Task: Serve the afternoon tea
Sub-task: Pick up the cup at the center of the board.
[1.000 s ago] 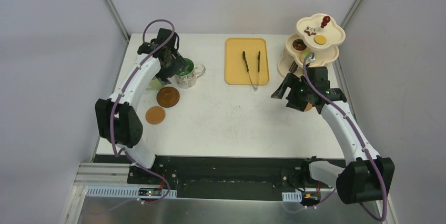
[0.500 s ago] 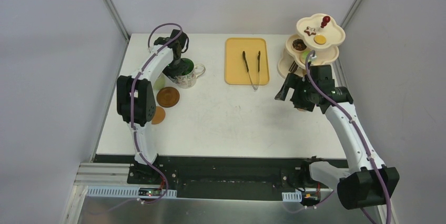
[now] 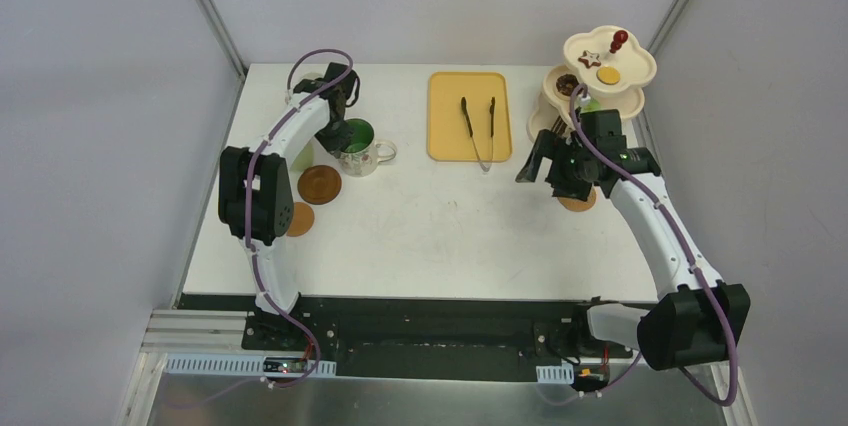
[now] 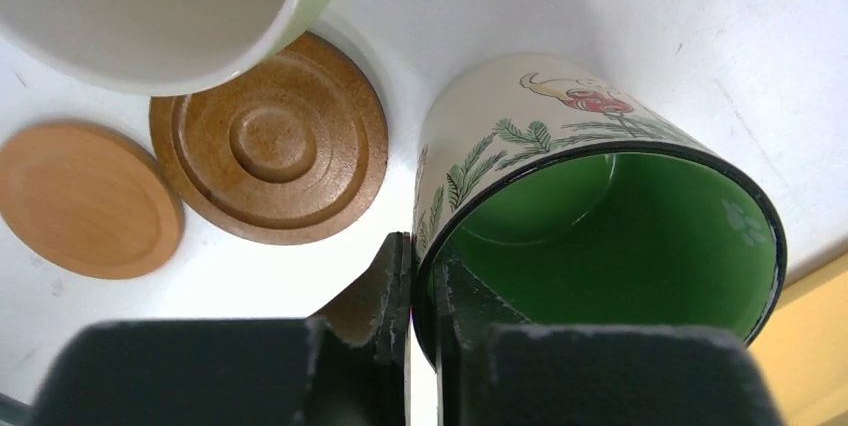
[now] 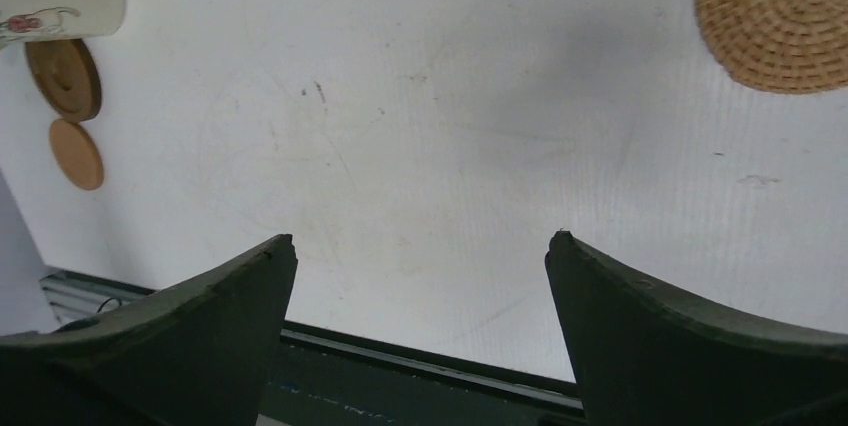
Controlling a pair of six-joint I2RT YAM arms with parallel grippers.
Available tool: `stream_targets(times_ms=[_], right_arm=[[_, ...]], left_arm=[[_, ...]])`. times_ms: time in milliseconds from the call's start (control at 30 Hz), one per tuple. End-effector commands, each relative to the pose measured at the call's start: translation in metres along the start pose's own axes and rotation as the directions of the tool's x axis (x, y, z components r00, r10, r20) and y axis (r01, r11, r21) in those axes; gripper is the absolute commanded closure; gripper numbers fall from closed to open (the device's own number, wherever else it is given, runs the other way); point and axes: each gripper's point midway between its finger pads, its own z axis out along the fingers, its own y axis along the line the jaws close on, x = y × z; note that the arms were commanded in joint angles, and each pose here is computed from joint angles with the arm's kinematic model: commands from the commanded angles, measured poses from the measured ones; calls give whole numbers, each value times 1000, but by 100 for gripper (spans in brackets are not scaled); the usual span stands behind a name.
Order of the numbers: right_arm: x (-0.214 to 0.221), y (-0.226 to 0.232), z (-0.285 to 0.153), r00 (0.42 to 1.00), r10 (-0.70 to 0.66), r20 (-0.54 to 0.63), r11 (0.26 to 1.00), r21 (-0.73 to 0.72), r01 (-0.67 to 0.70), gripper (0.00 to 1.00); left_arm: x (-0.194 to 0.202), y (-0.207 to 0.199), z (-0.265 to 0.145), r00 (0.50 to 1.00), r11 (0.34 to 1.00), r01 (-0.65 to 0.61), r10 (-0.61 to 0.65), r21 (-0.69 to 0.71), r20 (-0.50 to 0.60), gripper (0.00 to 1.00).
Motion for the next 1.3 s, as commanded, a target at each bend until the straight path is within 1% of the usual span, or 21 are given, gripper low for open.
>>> stream_targets(times_ms=[0, 67, 133, 233, 300, 400, 500, 533, 600, 700, 733, 767, 833, 900, 933, 1000, 1067, 1167, 1267], right_arm=[[-8, 53, -3, 1000, -4, -15, 980, -198, 1, 0], [0, 74, -1, 997, -32, -63, 970, -241, 16, 2], [9, 102, -3, 989, -105, -104, 944, -323, 66, 6], [27, 144, -3, 957, -288, -17, 880, -399, 258, 6], [36, 164, 3, 931, -361, 49, 840, -416, 348, 6], [49, 180, 17, 888, -453, 74, 800, -405, 442, 6], [61, 185, 33, 844, -534, 52, 780, -356, 515, 8], [62, 185, 38, 835, -548, 57, 777, -335, 533, 8], [62, 183, 45, 823, -562, 80, 778, -285, 560, 13], [45, 164, 56, 807, -577, 127, 802, -99, 589, 19], [40, 158, 57, 808, -574, 131, 810, -53, 584, 20], [40, 154, 57, 806, -577, 131, 810, -37, 585, 20], [43, 156, 55, 798, -586, 142, 799, -66, 598, 22], [49, 161, 55, 797, -584, 156, 795, -91, 600, 29], [52, 163, 56, 801, -576, 164, 799, -95, 594, 31], [59, 168, 60, 809, -563, 168, 803, -122, 583, 32], [61, 171, 65, 819, -546, 173, 815, -114, 568, 33], [58, 174, 68, 820, -542, 184, 820, -97, 564, 34], [60, 178, 73, 812, -553, 187, 809, -111, 577, 34]], left_arm=[[-15, -7, -29, 993, 989, -112, 107, 95, 50, 100], [-20, -11, -41, 986, 980, -158, 150, 124, 71, 100], [-23, -19, -60, 977, 963, -205, 192, 177, 90, 100], [-10, -31, -94, 957, 926, -291, 277, 240, 90, 100], [9, -38, -116, 943, 902, -331, 322, 277, 78, 100], [43, -48, -140, 929, 866, -358, 369, 348, 39, 100], [70, -53, -154, 908, 835, -393, 418, 384, 19, 100], [76, -55, -158, 903, 825, -398, 430, 401, 11, 100], [85, -58, -163, 894, 809, -407, 449, 425, 2, 100], [92, -60, -170, 880, 789, -425, 475, 443, -2, 100], [93, -60, -171, 876, 783, -430, 483, 449, -3, 100], [94, -60, -173, 873, 779, -431, 488, 455, -7, 100], [99, -60, -175, 867, 770, -430, 497, 472, -21, 100], [107, -61, -176, 860, 760, -424, 508, 492, -45, 100], [111, -63, -177, 856, 753, -422, 514, 504, -53, 100], [116, -65, -178, 848, 743, -426, 527, 517, -57, 100], [117, -66, -180, 841, 734, -439, 538, 518, -50, 100], [117, -65, -182, 832, 726, -453, 552, 517, -47, 100], [120, -65, -182, 822, 720, -461, 567, 518, -56, 100]])
